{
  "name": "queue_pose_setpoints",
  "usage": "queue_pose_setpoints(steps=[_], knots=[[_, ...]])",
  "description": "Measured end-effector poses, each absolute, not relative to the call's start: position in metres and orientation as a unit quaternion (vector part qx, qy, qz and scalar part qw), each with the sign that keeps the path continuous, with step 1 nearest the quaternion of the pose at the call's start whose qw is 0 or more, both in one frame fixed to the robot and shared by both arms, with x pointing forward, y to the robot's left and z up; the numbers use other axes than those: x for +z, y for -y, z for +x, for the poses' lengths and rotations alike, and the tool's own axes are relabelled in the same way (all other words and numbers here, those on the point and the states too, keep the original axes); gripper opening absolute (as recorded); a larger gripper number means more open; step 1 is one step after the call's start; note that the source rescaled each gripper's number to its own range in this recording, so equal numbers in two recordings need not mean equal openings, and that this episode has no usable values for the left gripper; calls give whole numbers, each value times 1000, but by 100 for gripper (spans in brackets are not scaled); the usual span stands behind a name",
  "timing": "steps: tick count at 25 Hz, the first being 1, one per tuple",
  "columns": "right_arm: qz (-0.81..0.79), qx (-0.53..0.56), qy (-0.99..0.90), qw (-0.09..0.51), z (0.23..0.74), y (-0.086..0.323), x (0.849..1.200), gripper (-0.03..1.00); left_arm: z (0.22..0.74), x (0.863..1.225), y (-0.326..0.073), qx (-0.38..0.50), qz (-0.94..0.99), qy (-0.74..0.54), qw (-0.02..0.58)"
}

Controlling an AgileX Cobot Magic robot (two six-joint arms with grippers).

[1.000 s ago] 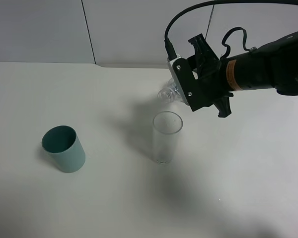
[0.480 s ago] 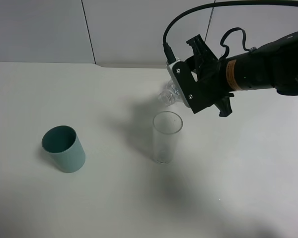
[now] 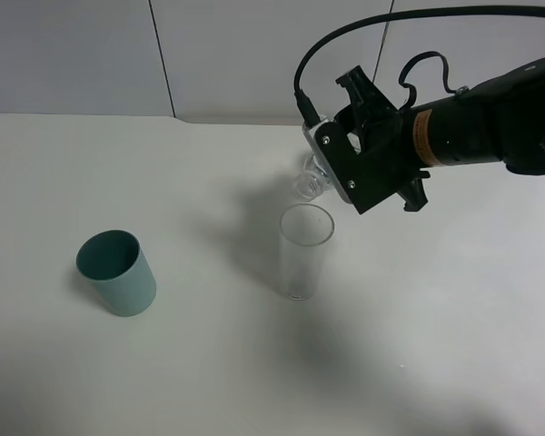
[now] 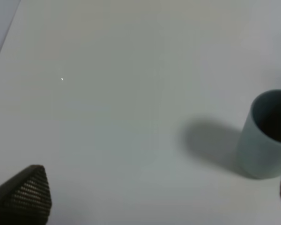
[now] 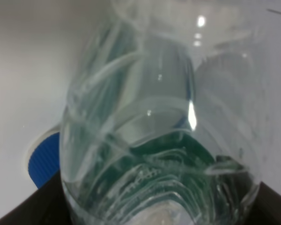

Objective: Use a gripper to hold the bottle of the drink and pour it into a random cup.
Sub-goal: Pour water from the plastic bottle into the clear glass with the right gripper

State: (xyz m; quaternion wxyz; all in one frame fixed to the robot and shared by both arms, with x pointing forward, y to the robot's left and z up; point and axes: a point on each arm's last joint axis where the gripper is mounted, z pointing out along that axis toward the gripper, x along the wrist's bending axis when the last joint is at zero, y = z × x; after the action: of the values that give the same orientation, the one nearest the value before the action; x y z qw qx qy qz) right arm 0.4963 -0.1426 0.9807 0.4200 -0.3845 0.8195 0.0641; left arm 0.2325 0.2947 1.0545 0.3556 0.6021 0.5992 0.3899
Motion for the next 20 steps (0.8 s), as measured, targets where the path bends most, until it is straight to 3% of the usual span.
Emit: queue_pose_setpoints(steps=[20], knots=[[-440,33,-791,424,497,143,981,0,232,1055,-295,390,602,-599,356]])
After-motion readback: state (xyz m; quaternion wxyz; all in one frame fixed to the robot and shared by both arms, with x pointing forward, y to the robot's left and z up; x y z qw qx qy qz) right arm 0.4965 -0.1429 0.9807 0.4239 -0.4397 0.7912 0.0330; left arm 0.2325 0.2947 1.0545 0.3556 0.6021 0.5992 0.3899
